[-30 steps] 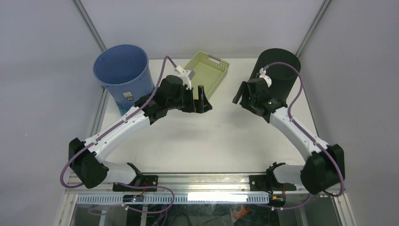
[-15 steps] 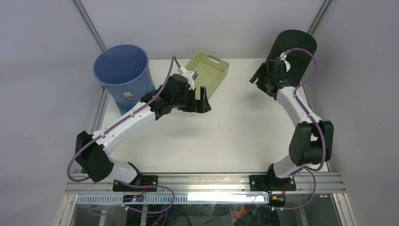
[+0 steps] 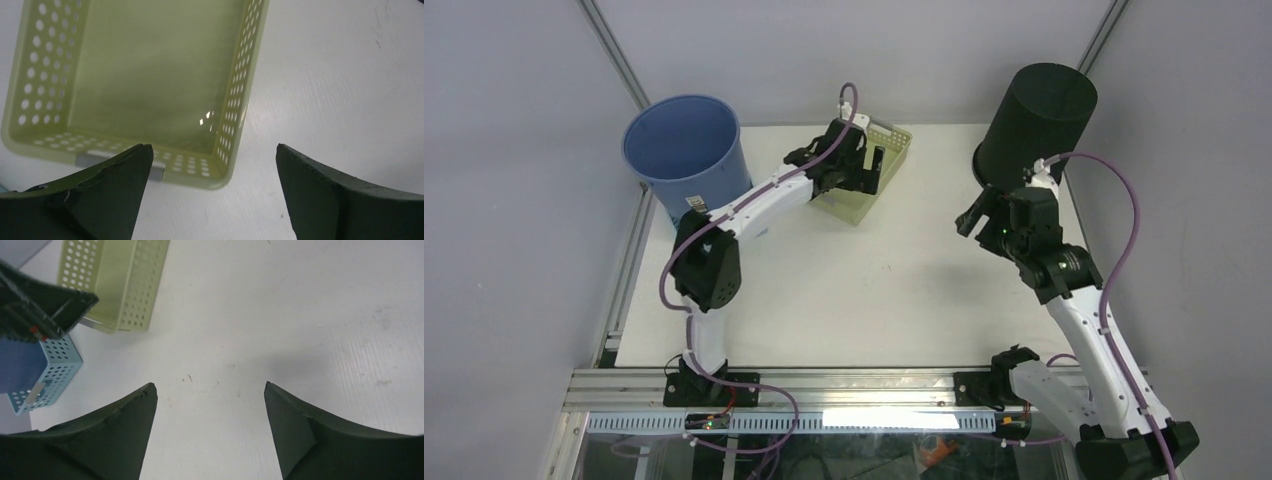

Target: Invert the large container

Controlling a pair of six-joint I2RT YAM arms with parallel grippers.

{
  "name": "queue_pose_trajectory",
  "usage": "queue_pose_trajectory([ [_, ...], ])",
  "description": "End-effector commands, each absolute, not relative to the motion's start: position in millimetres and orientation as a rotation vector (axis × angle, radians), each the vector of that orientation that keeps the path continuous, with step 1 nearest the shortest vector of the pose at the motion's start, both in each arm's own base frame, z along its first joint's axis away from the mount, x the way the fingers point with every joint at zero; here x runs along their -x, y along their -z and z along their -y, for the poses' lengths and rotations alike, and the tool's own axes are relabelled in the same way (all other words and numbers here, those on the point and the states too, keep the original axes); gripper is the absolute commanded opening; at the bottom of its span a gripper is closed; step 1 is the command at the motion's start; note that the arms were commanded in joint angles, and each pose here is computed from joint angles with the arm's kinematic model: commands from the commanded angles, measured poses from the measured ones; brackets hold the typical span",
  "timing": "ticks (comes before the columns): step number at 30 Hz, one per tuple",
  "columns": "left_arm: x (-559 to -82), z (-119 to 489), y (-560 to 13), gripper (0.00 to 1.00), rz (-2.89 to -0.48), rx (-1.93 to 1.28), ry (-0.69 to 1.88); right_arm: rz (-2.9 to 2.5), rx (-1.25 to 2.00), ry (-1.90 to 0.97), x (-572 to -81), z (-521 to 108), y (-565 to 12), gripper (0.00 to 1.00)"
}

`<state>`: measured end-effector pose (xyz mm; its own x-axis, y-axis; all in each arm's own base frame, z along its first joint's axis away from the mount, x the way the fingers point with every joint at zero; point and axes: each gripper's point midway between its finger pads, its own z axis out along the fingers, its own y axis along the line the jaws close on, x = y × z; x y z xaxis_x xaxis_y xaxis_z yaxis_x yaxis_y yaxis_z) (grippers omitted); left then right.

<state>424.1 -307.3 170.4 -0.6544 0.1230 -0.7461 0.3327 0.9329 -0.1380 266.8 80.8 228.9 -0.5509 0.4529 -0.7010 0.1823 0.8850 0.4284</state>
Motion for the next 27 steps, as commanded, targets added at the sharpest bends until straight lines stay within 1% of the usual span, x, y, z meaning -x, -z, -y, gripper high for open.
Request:
queue_pose_trajectory([
  [1, -458.8, 327.1, -156.8, 0.99, -2.232, -0.445, 0.252, -2.197, -0.532, -0.295, -235.4, -59.5, -226.7, 0.83],
  [3, -460.9, 337.1, -141.5, 0.99, -2.261, -0.473, 0.258, -2.204, -0.537, -0.299, -228.8, -58.8, -229.5, 0.83],
  [5, -460.4, 348.1, -138.4, 0.99, -2.269, -0.503, 0.269, -2.208, -0.536, -0.300, -223.7, -57.8, -232.1, 0.83],
  [8, -457.5, 355.8, -122.8, 0.99, -2.288, -0.554, 0.211, -2.223, -0.538, -0.301, -219.8, -57.8, -231.5, 0.83],
  [9, -456.8, 356.8, -118.1, 0.97, -2.298, -0.564, 0.200, -2.227, -0.538, -0.304, -218.5, -58.3, -231.0, 0.83],
  [11, -454.9, 358.6, -110.8, 0.87, -2.318, -0.577, 0.201, -2.245, -0.556, -0.294, -214.0, -56.6, -227.4, 0.83],
  [16, -444.5, 368.5, -117.5, 0.57, -2.309, -0.624, 0.211, -2.253, -0.576, -0.277, -203.6, -51.6, -222.4, 0.83],
  [20, -433.9, 382.3, -120.4, 0.25, -2.298, -0.676, 0.253, -2.236, -0.579, -0.285, -201.4, -50.5, -229.0, 0.83],
  [21, -430.8, 386.1, -122.0, 0.19, -2.298, -0.685, 0.272, -2.229, -0.577, -0.288, -201.6, -50.6, -232.7, 0.83],
  [24, -421.8, 395.8, -133.2, 0.10, -2.288, -0.705, 0.303, -2.208, -0.568, -0.295, -202.5, -50.3, -244.5, 0.83],
  [25, -417.7, 398.7, -140.0, 0.08, -2.284, -0.714, 0.314, -2.197, -0.563, -0.296, -203.1, -49.8, -249.8, 0.83],
  [26, -413.0, 403.0, -148.8, 0.07, -2.277, -0.723, 0.339, -2.188, -0.560, -0.290, -203.9, -48.6, -253.8, 0.83],
  [27, -408.0, 409.9, -165.8, 0.04, -2.256, -0.728, 0.382, -2.178, -0.556, -0.286, -205.0, -47.6, -258.3, 0.83],
])
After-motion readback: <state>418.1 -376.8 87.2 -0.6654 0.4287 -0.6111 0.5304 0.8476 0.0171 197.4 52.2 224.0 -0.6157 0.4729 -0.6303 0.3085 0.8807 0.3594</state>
